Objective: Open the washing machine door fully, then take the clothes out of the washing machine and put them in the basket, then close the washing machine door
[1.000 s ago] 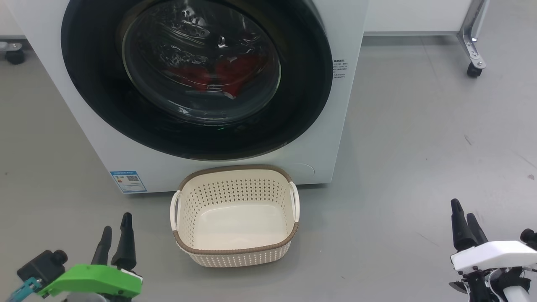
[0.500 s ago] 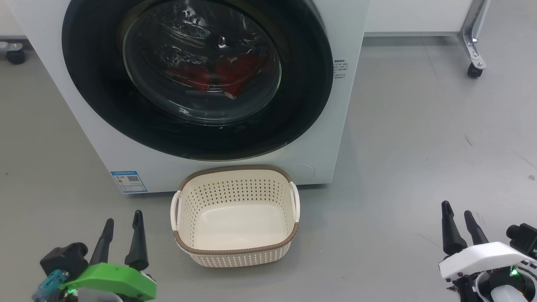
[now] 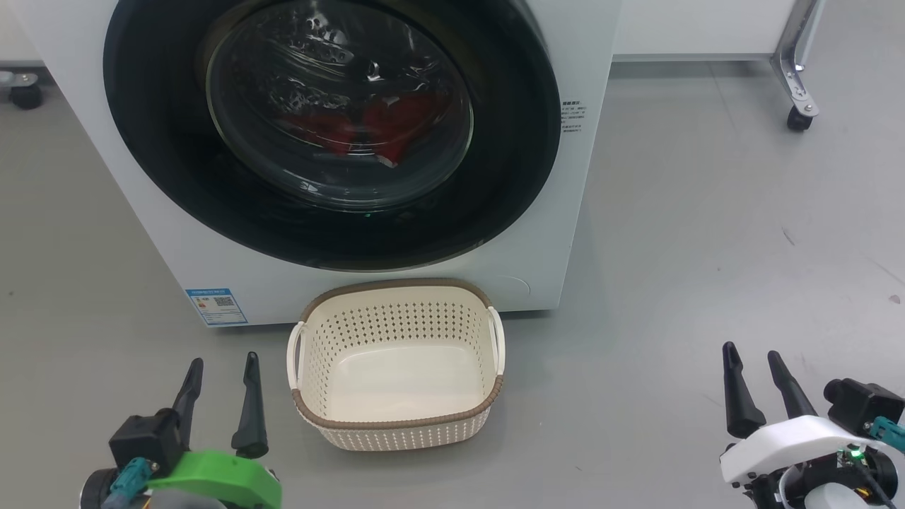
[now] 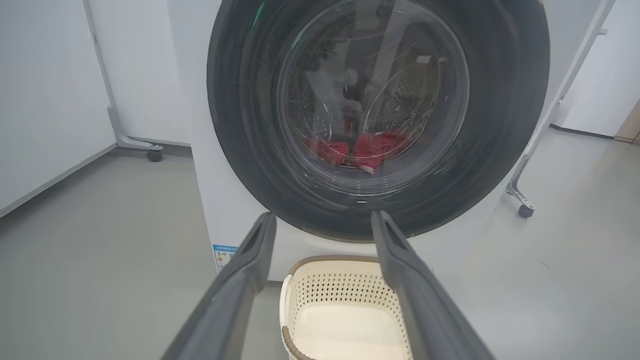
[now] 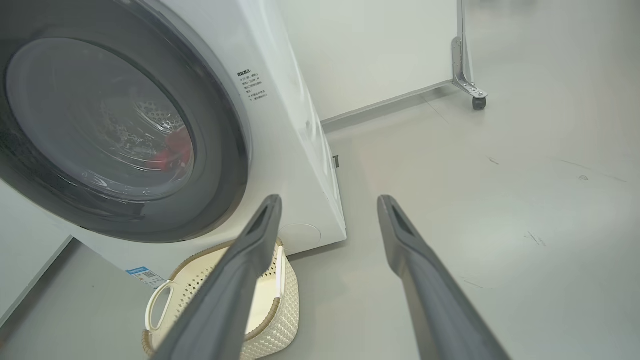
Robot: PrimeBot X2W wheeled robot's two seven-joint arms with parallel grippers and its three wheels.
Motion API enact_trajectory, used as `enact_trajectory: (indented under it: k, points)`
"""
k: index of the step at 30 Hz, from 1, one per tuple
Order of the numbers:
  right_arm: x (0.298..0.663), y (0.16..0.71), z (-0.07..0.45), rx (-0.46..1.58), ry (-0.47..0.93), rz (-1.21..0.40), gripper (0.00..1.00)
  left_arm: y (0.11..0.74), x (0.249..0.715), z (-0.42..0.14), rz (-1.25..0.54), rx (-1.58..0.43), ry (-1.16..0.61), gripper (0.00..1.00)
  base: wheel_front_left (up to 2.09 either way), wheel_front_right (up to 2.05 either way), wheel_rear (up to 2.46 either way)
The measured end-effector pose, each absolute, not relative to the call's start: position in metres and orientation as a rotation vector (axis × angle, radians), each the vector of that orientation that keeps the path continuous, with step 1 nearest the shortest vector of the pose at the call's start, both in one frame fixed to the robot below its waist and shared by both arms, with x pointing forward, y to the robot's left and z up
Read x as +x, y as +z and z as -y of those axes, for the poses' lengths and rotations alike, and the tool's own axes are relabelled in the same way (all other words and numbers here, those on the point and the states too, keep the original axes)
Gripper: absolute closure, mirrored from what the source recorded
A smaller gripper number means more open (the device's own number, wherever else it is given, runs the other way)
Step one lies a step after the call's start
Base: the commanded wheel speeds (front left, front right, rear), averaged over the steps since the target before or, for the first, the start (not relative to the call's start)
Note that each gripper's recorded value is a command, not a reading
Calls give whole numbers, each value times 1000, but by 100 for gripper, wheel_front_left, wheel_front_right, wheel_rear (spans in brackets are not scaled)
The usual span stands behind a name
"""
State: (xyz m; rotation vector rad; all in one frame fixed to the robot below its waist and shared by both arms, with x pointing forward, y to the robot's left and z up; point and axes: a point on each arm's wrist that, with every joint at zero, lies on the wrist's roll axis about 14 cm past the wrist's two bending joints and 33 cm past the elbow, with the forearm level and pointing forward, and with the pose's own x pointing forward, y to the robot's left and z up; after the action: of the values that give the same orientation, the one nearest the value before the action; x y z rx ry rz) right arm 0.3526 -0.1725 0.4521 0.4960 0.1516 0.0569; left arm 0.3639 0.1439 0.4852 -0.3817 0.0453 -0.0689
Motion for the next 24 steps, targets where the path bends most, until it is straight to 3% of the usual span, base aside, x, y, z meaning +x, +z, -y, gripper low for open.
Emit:
enact_trajectory:
  k: [10, 24]
  points:
    - [350, 452, 164, 409, 93, -138, 0, 491, 363, -135, -4, -276, -90, 0, 0, 0, 0]
    - [348, 449, 162, 380, 100, -148, 0, 486, 363, -133, -21, -289, -81, 0, 0, 0, 0]
